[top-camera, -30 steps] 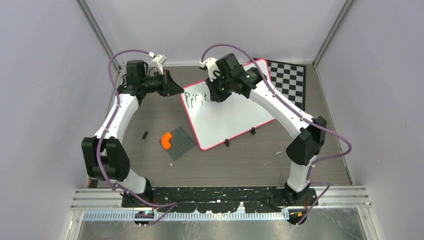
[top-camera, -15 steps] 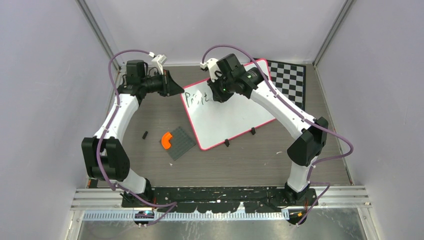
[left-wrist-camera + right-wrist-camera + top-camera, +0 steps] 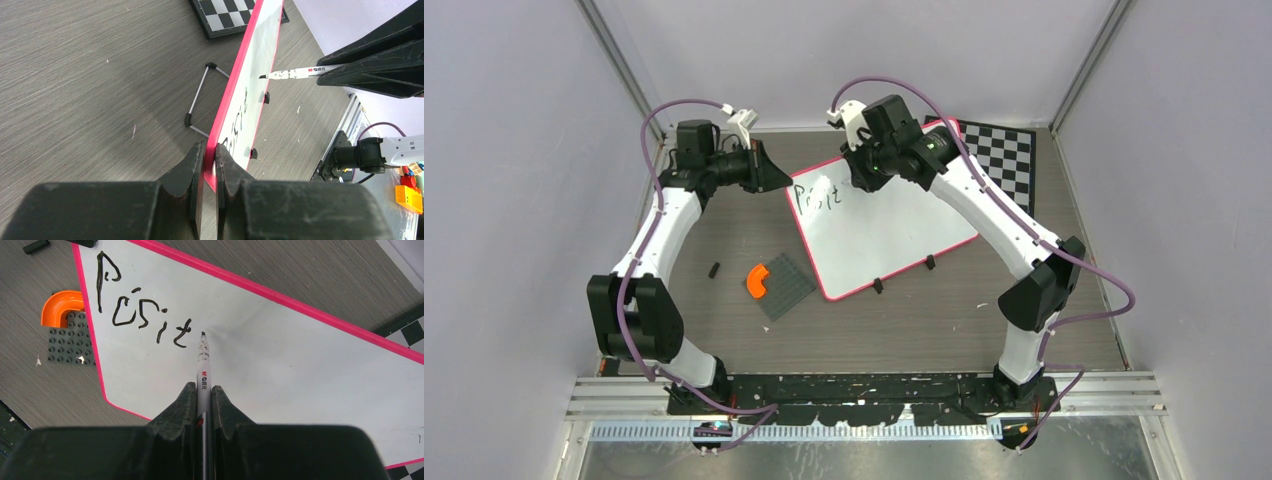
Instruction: Write a sentence on the whiteboard
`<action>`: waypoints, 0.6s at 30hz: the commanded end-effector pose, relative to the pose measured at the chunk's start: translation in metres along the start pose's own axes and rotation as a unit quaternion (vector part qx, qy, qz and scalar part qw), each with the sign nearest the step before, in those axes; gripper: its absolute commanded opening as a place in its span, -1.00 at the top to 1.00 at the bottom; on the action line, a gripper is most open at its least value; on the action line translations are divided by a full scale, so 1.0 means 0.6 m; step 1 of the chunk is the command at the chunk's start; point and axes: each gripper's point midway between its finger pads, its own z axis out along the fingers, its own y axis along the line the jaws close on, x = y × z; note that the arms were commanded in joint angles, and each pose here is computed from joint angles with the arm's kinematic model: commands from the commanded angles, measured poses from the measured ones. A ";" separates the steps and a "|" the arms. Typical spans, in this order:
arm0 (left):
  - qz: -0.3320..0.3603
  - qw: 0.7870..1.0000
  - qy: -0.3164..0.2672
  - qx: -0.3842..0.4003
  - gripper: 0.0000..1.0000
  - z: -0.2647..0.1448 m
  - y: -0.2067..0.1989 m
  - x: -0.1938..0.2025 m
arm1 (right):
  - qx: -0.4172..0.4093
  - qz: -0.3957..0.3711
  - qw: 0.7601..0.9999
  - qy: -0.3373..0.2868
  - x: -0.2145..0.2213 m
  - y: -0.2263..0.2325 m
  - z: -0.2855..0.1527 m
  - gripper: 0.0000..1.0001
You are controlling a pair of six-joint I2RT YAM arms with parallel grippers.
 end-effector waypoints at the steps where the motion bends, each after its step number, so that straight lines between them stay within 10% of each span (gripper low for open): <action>1: 0.017 1.000 -0.002 0.017 1.00 -0.002 -0.032 -0.009 | 0.014 -0.004 0.999 -0.033 -0.037 -0.014 -0.009 0.99; 18: 0.019 1.000 -0.001 0.014 1.00 -0.002 -0.030 -0.007 | 0.014 0.000 1.000 -0.018 -0.020 -0.015 0.001 1.00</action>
